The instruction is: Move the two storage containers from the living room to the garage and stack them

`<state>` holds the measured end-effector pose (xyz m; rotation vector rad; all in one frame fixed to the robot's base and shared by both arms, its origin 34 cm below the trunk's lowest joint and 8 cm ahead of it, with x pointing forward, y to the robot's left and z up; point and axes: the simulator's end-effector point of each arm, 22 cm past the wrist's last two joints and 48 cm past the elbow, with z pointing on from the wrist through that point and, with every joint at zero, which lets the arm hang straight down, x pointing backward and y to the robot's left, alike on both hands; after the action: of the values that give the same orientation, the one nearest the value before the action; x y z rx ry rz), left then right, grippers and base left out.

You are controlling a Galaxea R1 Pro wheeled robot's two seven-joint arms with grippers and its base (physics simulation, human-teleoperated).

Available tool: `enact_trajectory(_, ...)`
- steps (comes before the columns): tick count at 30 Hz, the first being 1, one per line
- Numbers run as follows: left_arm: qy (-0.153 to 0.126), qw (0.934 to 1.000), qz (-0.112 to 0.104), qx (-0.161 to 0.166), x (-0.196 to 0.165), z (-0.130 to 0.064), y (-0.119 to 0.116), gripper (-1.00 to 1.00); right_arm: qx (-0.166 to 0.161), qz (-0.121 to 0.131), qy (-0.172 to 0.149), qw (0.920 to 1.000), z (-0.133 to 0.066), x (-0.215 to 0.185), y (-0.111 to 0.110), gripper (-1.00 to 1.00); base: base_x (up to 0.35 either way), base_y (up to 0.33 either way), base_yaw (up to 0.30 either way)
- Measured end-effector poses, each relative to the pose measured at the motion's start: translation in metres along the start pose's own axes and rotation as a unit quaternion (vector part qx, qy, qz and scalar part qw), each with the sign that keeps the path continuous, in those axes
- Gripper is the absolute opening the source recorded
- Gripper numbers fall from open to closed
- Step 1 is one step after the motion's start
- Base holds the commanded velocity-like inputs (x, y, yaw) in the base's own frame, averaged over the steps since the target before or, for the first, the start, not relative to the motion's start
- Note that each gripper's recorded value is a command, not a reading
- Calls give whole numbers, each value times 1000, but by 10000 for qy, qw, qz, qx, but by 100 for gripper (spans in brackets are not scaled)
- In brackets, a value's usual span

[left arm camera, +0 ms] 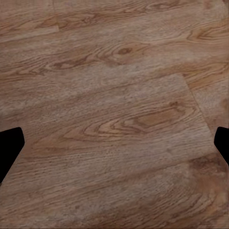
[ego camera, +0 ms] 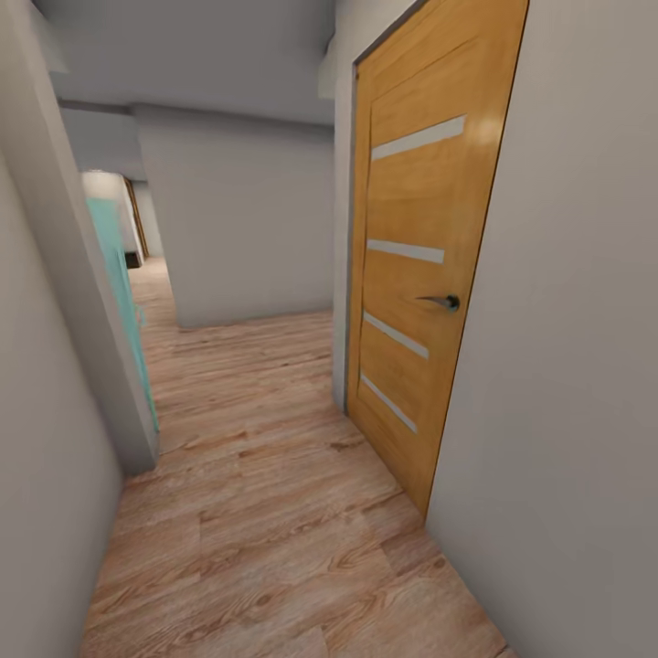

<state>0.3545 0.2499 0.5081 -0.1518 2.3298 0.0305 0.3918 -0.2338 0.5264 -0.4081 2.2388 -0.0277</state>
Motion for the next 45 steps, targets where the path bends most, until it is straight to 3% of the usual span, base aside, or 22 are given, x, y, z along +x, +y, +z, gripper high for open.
enact_trajectory(30,-7,10000,6,2,0,0,-1,100,-71,44,145,9999,-5,13,10,100,331,0,0)
enact_trajectory(45,-7,10000,6,4,0,0,-1,100,-69,46,148,9999,-5,13,9,100,331,0,257)
